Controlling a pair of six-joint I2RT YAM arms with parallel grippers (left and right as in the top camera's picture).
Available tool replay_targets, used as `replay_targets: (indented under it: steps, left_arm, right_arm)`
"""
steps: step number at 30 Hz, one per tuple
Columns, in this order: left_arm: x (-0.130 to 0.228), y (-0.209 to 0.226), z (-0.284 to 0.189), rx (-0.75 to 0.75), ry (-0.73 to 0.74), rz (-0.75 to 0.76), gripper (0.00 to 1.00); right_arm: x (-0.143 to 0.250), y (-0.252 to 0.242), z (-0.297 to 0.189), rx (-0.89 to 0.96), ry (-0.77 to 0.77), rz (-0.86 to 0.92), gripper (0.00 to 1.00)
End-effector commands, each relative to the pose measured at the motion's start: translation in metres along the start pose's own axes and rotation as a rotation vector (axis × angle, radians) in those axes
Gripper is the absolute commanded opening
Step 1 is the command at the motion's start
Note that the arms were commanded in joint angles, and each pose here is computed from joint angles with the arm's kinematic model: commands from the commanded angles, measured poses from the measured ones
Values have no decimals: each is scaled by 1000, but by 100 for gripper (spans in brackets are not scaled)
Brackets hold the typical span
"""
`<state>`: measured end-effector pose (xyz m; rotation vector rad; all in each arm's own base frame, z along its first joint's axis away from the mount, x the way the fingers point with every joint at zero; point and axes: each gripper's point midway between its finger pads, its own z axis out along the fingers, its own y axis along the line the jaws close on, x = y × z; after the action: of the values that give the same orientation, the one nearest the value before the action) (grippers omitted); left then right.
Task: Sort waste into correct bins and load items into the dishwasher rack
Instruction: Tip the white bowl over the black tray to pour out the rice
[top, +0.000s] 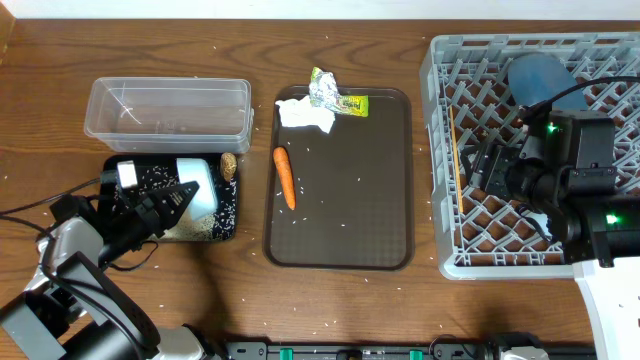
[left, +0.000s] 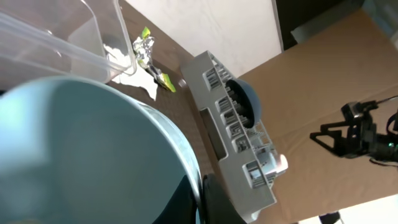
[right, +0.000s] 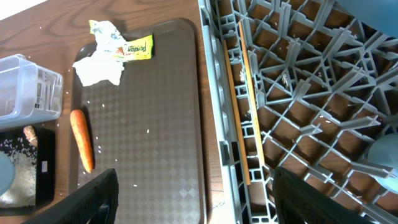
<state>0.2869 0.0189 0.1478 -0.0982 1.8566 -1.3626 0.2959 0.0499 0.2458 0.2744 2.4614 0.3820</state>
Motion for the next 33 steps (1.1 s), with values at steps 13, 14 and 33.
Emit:
replay_targets:
  steps: [13, 14, 33]
  left_arm:
    - [-2, -3, 3, 24, -1, -49, 6]
    - [-1, -1, 4, 13, 7, -35, 6]
    - [0, -2, 10, 18, 33, -72, 6]
  right_arm:
    - [-1, 5, -4, -32, -1, 11, 73]
    - [-1, 5, -4, -31, -1, 11, 73]
    - [-1, 5, -8, -35, -11, 9, 73]
